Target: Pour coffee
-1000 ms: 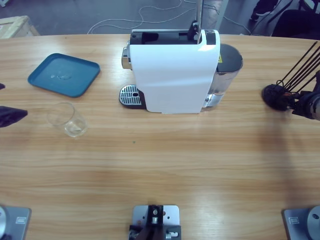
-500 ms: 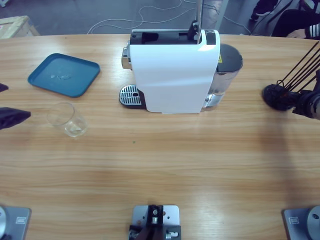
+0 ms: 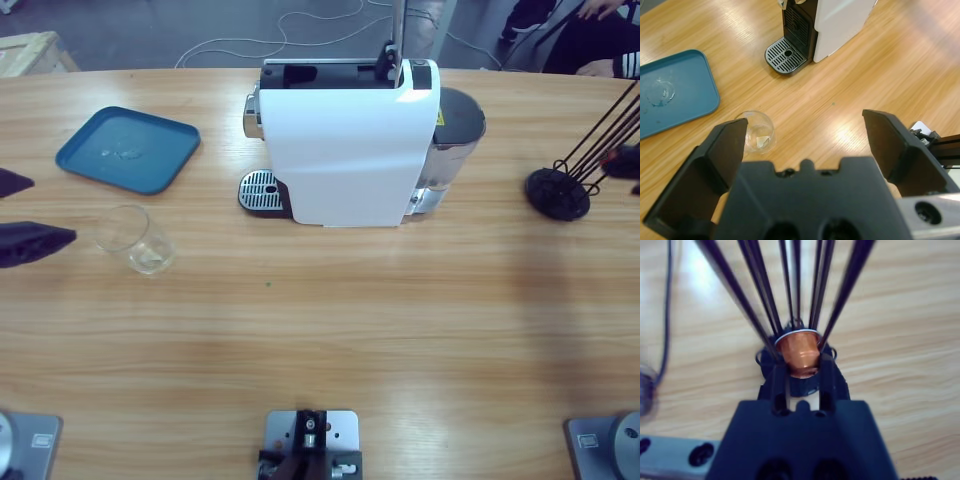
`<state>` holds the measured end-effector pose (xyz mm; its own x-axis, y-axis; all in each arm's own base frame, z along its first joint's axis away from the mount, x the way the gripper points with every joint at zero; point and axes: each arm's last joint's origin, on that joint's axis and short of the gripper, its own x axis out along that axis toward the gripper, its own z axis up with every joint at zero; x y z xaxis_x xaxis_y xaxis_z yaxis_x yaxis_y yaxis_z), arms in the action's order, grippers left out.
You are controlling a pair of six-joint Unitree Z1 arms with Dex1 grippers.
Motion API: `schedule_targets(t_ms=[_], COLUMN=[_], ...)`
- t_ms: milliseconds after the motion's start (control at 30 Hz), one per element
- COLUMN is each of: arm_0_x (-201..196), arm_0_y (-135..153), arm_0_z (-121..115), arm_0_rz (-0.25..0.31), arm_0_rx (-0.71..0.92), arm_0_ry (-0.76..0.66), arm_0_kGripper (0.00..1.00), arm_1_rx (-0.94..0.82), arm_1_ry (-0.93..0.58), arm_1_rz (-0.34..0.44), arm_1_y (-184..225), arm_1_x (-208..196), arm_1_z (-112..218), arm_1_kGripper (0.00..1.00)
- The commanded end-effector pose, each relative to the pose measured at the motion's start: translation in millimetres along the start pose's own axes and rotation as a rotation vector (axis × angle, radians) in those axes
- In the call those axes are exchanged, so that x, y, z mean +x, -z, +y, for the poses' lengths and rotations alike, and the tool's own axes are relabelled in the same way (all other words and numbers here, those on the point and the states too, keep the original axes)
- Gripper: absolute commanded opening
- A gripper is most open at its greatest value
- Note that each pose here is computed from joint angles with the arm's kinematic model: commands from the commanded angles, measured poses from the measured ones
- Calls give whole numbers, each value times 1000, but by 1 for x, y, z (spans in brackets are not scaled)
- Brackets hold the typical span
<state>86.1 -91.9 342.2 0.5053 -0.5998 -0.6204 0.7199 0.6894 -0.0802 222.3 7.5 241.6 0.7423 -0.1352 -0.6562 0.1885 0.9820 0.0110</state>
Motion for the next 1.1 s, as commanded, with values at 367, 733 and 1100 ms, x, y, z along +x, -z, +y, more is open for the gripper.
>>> schedule_targets(t_ms=[367,733,1100], arm_0_x=[7,-1,0], arm_0_y=[7,-16,-14], arm_0_z=[-1,-3,-4], arm_0_rz=[-20,-70,-64], arm_0_rx=[1,86,74], arm_0_ry=[28,41,51], arm_0_kGripper=[1000,1000,1000], arm_1_rx=[-111,-870,-1146], arm_1_ry=[-226,-866,-922], arm_1_rz=[-255,-83,-94], arm_1_y=[-72,-42,-89], arm_1_x=[-154,-175,-140], arm_1_z=[20,173,326], arm_1_kGripper=[45,43,48])
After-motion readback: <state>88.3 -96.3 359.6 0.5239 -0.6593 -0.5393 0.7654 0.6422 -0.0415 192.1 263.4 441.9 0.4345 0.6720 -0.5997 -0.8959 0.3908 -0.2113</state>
